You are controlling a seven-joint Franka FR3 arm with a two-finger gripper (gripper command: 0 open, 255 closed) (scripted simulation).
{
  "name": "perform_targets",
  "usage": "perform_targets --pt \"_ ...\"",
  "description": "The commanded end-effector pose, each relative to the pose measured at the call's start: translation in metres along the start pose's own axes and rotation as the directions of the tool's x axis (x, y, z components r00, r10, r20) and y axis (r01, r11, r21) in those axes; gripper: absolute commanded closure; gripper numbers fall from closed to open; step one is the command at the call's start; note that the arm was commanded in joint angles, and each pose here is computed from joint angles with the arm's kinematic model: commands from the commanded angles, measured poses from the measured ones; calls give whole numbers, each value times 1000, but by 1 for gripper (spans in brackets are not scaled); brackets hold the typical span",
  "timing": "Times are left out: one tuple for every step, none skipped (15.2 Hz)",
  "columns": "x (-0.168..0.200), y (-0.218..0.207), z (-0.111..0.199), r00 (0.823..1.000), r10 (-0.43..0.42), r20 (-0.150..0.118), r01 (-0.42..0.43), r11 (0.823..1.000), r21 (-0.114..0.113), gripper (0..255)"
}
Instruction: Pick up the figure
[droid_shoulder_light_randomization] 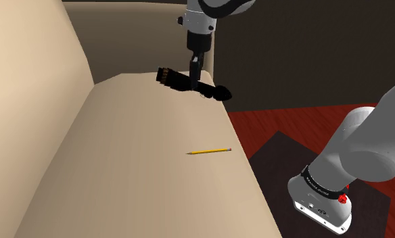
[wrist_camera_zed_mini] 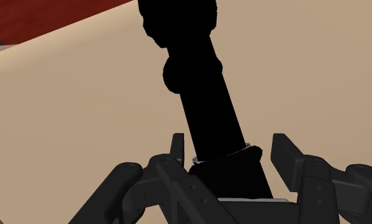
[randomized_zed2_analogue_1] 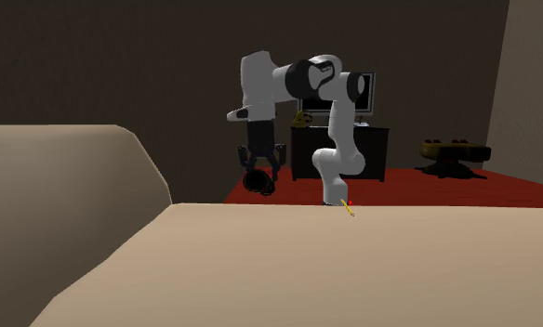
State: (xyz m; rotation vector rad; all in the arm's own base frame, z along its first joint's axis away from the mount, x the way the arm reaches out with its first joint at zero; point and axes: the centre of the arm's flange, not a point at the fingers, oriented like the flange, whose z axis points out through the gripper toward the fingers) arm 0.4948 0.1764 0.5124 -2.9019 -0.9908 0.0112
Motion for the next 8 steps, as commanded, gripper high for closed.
perform_targets --pt "0 -1 -11 1000 0 0 0 1000 0 255" --pt "0 -2 -16 1000 0 0 0 1000 0 255" --pt "0 -2 -22 1000 0 0 0 1000 0 255" --pt "0 -2 -27 1000 0 0 0 1000 0 255" --pt "0 -3 -32 1000 0 0 0 1000 0 255" --pt "0 -3 -37 1000 0 0 0 1000 0 255" --pt "0 -3 -38 1000 0 0 0 1000 0 255" --pt "0 -3 -38 1000 0 0 0 1000 0 255"
